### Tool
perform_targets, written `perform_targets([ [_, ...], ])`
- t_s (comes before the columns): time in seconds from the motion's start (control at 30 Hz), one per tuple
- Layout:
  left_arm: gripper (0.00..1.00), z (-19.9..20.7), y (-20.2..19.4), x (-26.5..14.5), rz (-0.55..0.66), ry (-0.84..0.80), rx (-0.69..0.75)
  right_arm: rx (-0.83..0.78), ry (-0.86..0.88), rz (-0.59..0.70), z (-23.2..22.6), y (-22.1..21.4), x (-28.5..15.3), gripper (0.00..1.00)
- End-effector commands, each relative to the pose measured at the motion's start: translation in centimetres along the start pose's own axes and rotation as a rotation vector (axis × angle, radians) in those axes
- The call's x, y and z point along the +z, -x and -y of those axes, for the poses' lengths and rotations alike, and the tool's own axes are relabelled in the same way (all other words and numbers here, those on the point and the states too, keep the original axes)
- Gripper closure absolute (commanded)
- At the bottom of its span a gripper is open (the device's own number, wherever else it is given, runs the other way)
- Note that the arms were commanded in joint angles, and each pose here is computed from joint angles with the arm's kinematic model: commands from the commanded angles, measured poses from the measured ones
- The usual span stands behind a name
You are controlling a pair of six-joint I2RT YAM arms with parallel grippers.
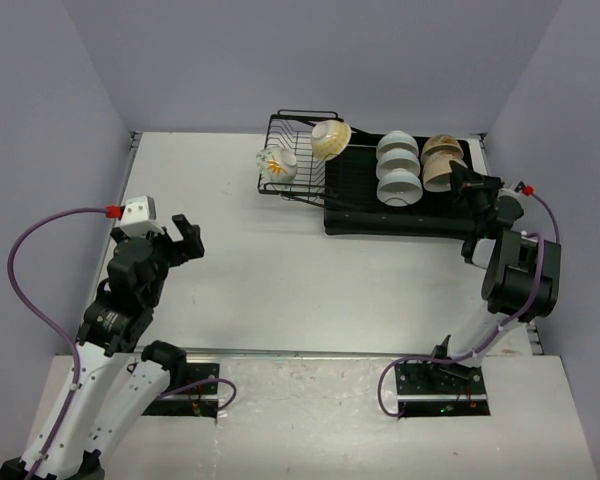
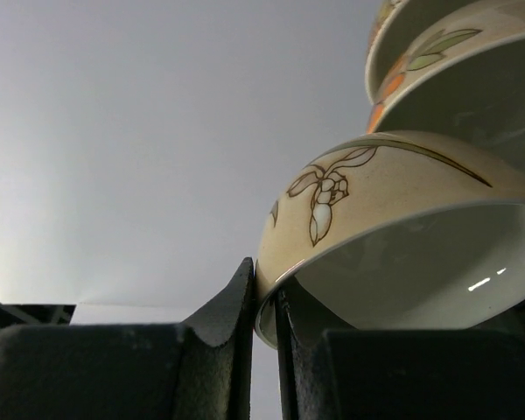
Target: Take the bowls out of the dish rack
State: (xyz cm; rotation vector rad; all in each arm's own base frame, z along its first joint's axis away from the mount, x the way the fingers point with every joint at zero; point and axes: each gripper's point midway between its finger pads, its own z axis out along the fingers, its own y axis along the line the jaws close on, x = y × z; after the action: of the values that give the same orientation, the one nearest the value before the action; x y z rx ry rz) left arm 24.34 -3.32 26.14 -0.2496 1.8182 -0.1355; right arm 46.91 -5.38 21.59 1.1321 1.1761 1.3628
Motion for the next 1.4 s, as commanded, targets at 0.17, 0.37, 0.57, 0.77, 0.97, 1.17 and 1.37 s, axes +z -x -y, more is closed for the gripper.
perform_targets([
  [0.17,0.00,0.6,0.8,0.1,0.029,-0.025,0.000,-0.294,0.507,-0.118,-16.9,-4.7,-4.2,1.00],
  [0.37,0.00,0.6,0.9,0.1,0.032,-0.024,-0.001,-0.391,0.488,-0.230,-19.3,-7.6,-4.8,1.00],
  [0.57,0.00,0.4,0.9,0.1,0.032,-0.015,0.000,-0.707,0.256,-0.433,-20.1,-16.1,-5.3,1.00],
  [0.77,0.00,-0.2,1.1,0.1,0.039,0.022,-0.008,-1.191,-0.078,-0.512,-16.4,-23.4,-10.1,1.00],
  [0.97,0.00,-0.8,1.0,0.1,0.036,0.052,-0.012,-1.506,-0.568,-0.718,-3.3,-25.8,-15.7,1.00],
  [1.17,0.00,-0.8,1.1,0.0,0.040,0.051,-0.014,-1.713,-0.845,-0.862,5.6,-27.3,-21.4,1.00],
  [1.37,0.00,-0.8,1.2,-0.2,0.048,0.051,-0.018,-1.781,-0.991,-0.985,12.1,-27.3,-23.9,1.00],
])
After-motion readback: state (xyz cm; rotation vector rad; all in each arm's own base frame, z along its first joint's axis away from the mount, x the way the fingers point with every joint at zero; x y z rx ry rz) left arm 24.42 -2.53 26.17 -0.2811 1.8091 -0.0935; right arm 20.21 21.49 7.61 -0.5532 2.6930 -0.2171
